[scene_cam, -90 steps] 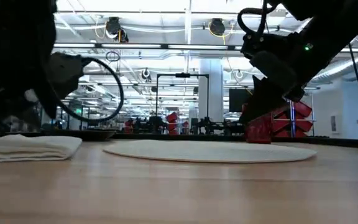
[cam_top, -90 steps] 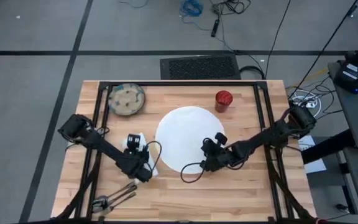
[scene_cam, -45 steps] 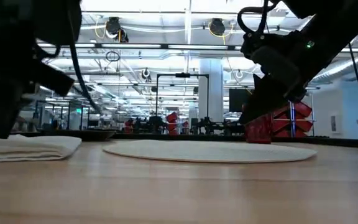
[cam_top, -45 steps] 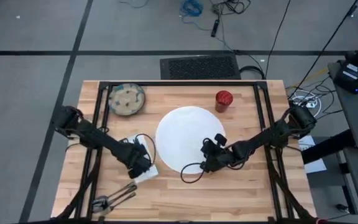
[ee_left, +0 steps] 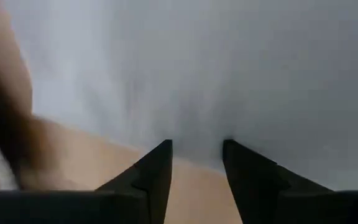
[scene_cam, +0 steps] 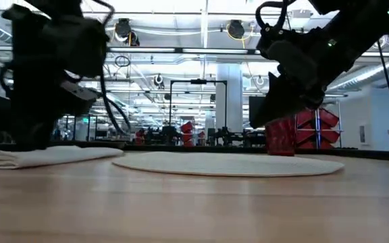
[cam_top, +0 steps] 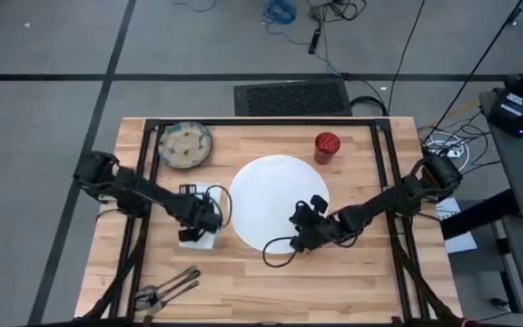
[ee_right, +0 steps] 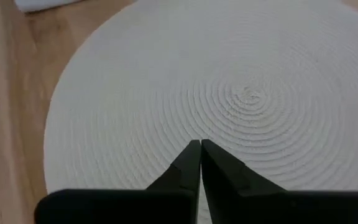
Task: Set table place
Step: Move the white napkin to the middle left of the table, then adjust the white mat, then put the blue patterned plate on the white mat
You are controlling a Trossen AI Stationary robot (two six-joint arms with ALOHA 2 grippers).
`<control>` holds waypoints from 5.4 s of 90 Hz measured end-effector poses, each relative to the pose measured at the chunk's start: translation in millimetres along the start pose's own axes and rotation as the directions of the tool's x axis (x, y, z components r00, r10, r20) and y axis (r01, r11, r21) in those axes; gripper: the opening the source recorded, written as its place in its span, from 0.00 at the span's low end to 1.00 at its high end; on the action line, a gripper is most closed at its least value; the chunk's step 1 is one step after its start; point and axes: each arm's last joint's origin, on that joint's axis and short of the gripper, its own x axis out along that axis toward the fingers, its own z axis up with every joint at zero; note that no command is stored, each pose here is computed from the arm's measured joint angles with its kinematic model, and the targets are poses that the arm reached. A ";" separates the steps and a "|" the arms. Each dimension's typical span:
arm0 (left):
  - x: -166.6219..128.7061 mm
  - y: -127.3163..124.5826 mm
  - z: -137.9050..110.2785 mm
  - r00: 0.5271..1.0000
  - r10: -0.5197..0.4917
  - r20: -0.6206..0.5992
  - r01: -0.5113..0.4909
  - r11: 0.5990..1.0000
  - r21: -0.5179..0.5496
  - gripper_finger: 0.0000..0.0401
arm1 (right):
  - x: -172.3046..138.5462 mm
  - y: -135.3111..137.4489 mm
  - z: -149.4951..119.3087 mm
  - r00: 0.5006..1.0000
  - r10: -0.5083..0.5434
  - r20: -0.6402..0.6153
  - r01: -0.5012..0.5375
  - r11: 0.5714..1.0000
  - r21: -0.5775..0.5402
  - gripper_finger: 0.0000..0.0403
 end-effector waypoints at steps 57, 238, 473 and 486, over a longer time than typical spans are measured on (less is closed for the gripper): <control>4.8 13.9 -6.9 0.974 -0.152 -0.170 0.102 0.958 -0.268 0.33 | -1.5 3.0 -2.1 0.999 0.044 -0.030 -0.044 0.999 0.001 0.00; 20.7 37.9 -1.2 0.994 0.077 -0.077 -0.093 0.969 -0.228 0.33 | 46.1 19.5 -31.6 0.990 0.127 -0.065 -0.127 0.992 -0.001 0.00; 66.7 148.4 70.8 0.930 0.340 -0.137 -0.360 0.777 -0.517 0.09 | -25.2 30.9 7.5 0.964 0.133 0.231 -0.132 0.991 -0.018 0.00; 64.8 144.8 70.8 0.915 0.376 -0.145 -0.395 0.767 -0.505 0.02 | -25.1 30.5 6.9 0.965 0.130 0.227 -0.128 0.992 -0.021 0.00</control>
